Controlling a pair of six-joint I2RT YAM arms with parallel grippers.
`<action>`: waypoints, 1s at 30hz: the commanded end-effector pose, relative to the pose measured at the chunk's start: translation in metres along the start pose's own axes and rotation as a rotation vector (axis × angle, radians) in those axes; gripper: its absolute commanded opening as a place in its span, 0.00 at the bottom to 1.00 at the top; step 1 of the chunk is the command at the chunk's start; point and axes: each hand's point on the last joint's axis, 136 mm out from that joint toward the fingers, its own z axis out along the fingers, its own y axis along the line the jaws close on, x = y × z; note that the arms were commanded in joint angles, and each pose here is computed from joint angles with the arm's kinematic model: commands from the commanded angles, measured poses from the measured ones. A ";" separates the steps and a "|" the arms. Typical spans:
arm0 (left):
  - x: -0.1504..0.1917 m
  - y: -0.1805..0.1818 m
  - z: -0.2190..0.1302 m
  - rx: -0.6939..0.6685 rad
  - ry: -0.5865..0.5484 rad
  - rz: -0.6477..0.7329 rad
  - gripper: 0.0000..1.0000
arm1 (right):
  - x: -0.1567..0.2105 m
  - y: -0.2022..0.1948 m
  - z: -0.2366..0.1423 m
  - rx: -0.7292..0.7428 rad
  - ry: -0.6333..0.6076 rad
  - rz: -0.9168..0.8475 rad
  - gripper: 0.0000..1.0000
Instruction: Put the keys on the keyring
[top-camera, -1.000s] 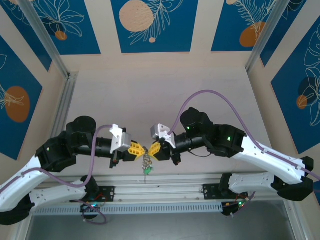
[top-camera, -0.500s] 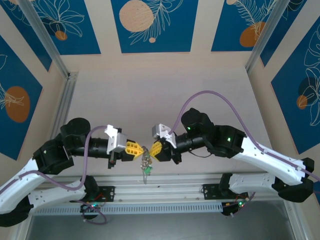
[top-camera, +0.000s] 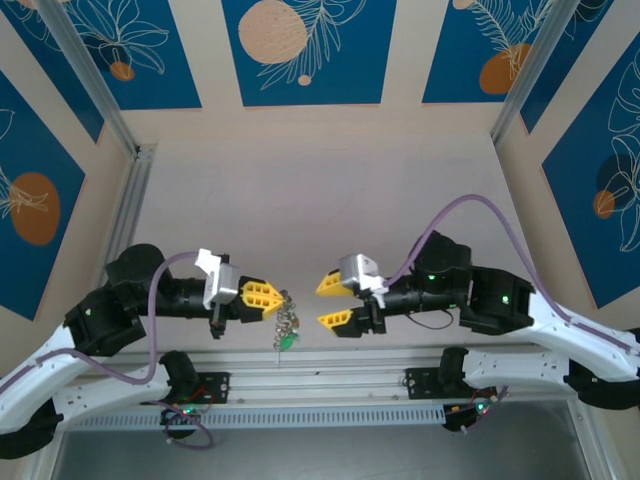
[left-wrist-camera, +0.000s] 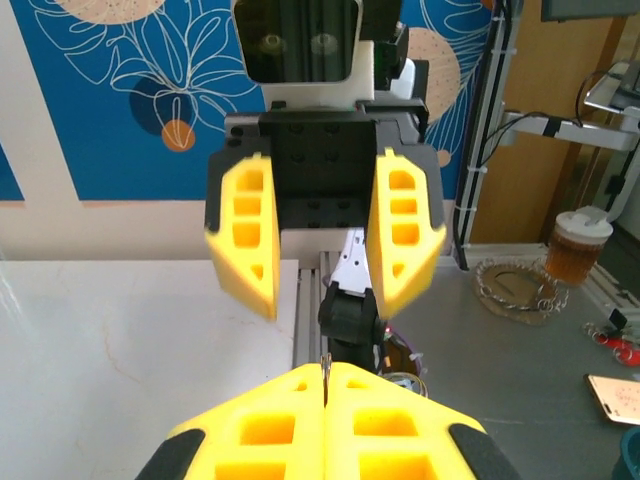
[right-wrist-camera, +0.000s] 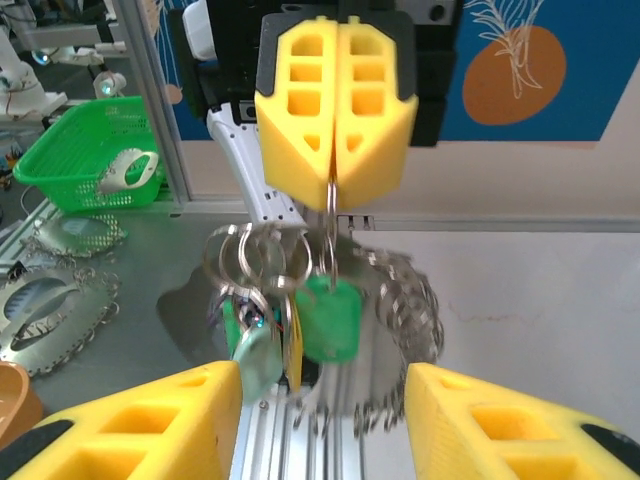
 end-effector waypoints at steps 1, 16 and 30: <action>-0.018 -0.005 0.001 0.036 -0.092 0.000 0.00 | -0.014 -0.003 0.013 0.010 -0.032 -0.073 0.47; -0.016 -0.009 0.003 0.066 -0.138 -0.020 0.00 | -0.030 0.006 0.000 -0.014 -0.114 -0.066 0.37; -0.018 -0.012 -0.001 0.072 -0.130 -0.012 0.00 | -0.033 -0.008 0.012 0.022 -0.108 -0.041 0.29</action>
